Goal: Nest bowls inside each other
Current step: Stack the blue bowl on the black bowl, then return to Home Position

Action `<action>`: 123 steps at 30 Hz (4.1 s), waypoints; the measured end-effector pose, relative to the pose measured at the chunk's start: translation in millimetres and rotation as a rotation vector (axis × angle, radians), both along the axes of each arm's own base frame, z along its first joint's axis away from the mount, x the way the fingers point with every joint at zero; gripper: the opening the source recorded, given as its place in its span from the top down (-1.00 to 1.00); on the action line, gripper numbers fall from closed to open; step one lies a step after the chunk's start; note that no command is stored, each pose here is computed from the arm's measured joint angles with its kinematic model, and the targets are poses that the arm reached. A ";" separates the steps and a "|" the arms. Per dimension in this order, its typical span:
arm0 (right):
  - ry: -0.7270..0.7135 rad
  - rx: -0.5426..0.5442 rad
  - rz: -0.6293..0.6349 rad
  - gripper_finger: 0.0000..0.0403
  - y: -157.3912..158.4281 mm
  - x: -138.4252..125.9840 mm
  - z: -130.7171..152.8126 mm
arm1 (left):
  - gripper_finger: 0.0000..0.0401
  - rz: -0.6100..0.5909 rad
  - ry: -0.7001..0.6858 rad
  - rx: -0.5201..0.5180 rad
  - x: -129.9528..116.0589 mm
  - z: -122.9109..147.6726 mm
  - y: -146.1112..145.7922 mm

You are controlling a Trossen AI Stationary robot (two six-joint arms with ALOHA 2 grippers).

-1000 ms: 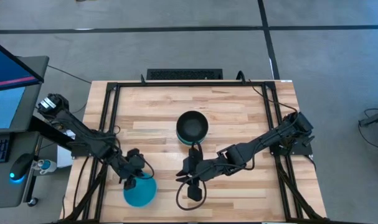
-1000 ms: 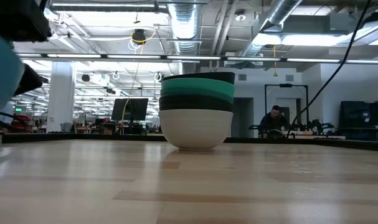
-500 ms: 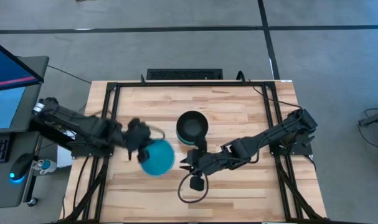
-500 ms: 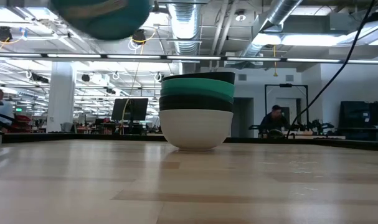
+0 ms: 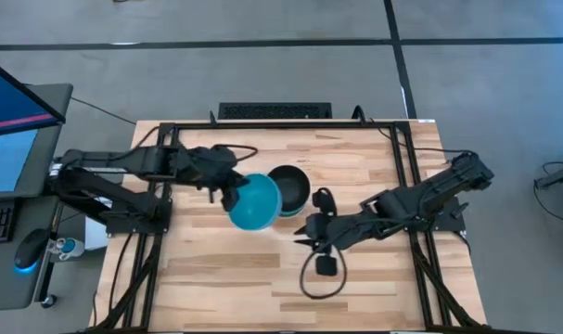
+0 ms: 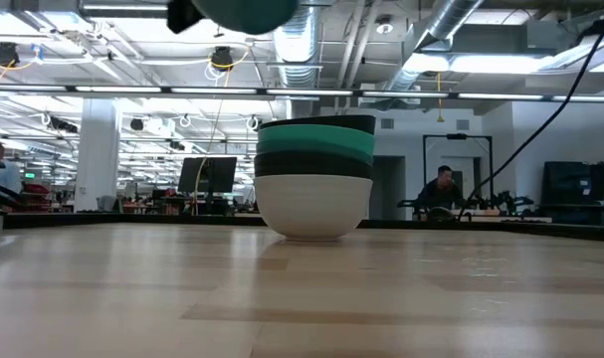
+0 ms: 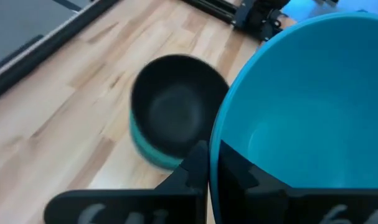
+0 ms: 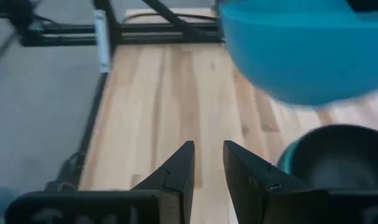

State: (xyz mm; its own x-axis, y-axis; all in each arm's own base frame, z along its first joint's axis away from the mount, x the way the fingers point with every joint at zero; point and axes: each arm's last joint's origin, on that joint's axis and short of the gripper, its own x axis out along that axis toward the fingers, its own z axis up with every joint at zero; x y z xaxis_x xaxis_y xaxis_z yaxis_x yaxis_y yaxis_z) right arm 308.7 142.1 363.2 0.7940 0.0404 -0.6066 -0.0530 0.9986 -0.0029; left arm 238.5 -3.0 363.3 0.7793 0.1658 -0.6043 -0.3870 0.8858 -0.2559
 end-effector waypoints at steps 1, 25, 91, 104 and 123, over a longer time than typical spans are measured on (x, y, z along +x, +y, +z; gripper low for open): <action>-0.003 0.010 0.020 0.47 -1.5 -4.2 1.5 | 1.00 -0.007 -0.004 -0.006 7.0 -2.7 0.8; -0.184 0.255 0.058 0.47 -69.9 -99.6 -69.7 | 1.00 0.142 0.019 -0.041 77.4 -56.5 76.1; -0.325 0.214 -0.221 0.47 -101.4 -99.5 -85.6 | 0.52 0.031 0.063 -0.103 102.4 -91.5 93.9; -0.320 0.144 -0.300 0.47 -96.4 -102.2 -88.4 | 0.52 0.031 -0.038 -0.091 100.5 -75.7 95.7; -0.260 0.320 -0.165 0.47 -45.6 -55.1 -133.8 | 0.52 -0.057 -0.104 -0.142 39.0 -12.7 56.4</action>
State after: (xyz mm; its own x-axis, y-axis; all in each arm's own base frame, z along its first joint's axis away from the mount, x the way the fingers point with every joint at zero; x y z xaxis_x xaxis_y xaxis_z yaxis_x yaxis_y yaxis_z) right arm 253.6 96.5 229.4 0.9300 0.0534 -0.3636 0.0689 0.9465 0.3153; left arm 277.5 53.3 350.6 0.8443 0.0378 -0.5345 -0.3019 0.8577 -0.4161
